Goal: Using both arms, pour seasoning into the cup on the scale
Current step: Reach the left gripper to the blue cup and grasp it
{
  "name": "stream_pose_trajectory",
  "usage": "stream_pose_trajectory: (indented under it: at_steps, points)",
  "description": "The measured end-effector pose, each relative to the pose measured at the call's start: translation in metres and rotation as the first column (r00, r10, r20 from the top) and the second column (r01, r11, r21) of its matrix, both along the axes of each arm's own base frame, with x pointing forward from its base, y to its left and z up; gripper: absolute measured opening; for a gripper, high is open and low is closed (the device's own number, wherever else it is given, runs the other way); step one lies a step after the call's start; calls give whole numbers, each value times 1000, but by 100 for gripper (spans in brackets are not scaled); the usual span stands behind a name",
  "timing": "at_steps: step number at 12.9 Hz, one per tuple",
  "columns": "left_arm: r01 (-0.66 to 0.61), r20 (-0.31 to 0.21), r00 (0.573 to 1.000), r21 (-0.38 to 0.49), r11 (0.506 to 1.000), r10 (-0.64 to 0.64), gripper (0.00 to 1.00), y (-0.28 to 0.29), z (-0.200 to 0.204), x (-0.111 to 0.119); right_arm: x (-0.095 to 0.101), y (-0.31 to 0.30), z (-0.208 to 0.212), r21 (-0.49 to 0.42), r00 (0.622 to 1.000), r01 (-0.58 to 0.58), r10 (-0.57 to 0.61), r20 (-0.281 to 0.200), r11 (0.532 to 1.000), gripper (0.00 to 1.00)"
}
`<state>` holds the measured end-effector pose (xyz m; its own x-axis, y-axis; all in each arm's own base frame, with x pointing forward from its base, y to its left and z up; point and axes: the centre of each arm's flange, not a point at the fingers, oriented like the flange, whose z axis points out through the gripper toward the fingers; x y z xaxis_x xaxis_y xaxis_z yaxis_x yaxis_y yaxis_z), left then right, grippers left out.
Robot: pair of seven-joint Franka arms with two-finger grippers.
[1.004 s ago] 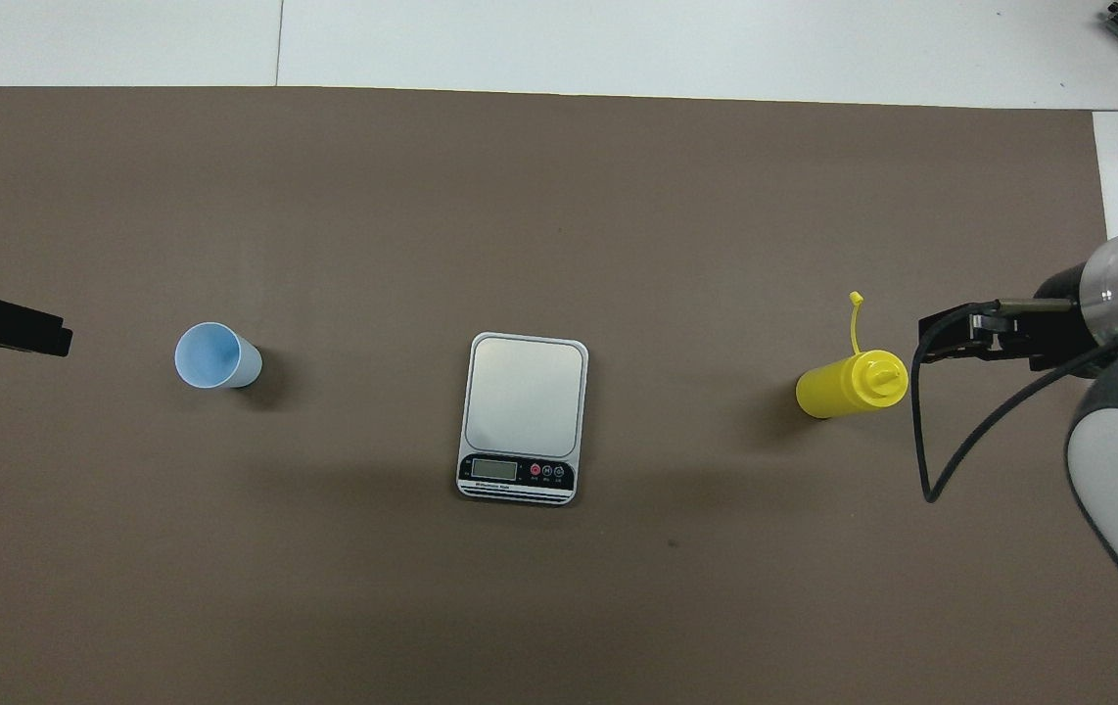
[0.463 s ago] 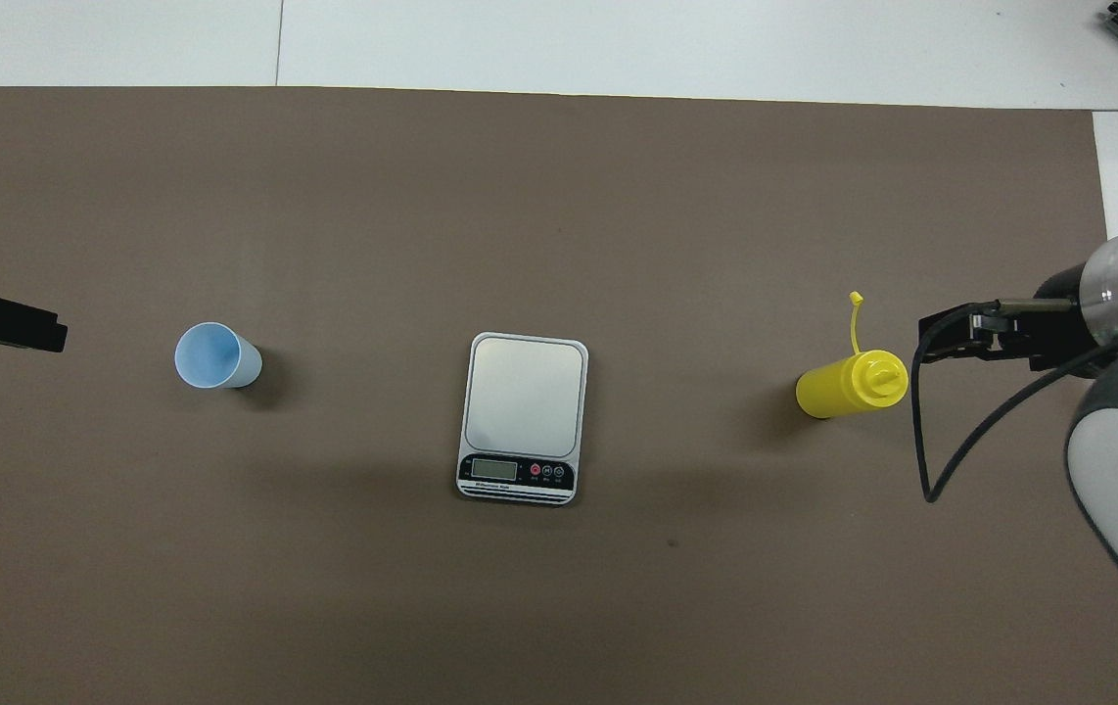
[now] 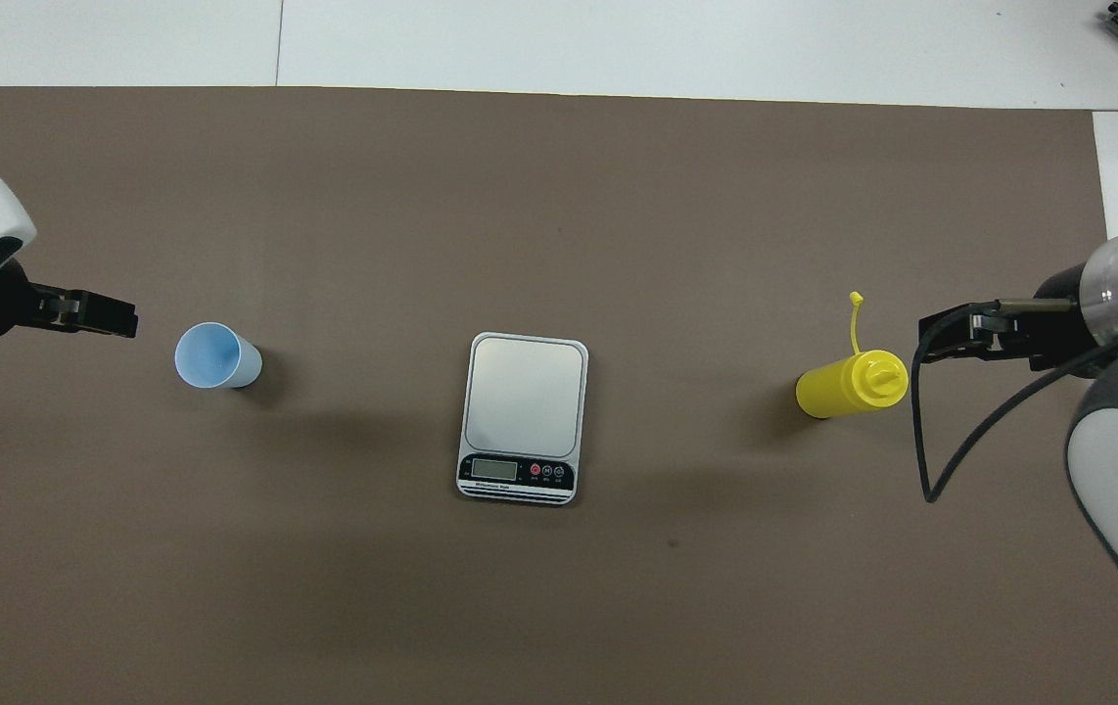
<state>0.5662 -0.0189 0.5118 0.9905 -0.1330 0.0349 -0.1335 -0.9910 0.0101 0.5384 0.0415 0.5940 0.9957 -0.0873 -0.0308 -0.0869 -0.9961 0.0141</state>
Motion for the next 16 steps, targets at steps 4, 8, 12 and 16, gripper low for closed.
stream_pose_trajectory:
  at_steps: [4, 8, 12, 16]
  points:
    - [-120, 28, 992, -12, 993, 120, 100, 13, -84, -1, 0, 0, 0, 0, 1000, 0, 0, 0, 1000, 100]
    - [-230, 41, 972, -56, 972, 232, 100, 21, -117, -9, 0, 0, 0, 0, 1000, 0, 0, 0, 1000, 100]
    - [-274, 20, 961, -66, 959, 276, 100, 18, -158, -12, 0, 0, 0, 0, 1000, 0, 0, 0, 1000, 100]
    - [-305, 24, 951, -73, 950, 307, 69, 7, -172, -12, 0, 0, 0, 0, 1000, 0, 0, 0, 1000, 100]
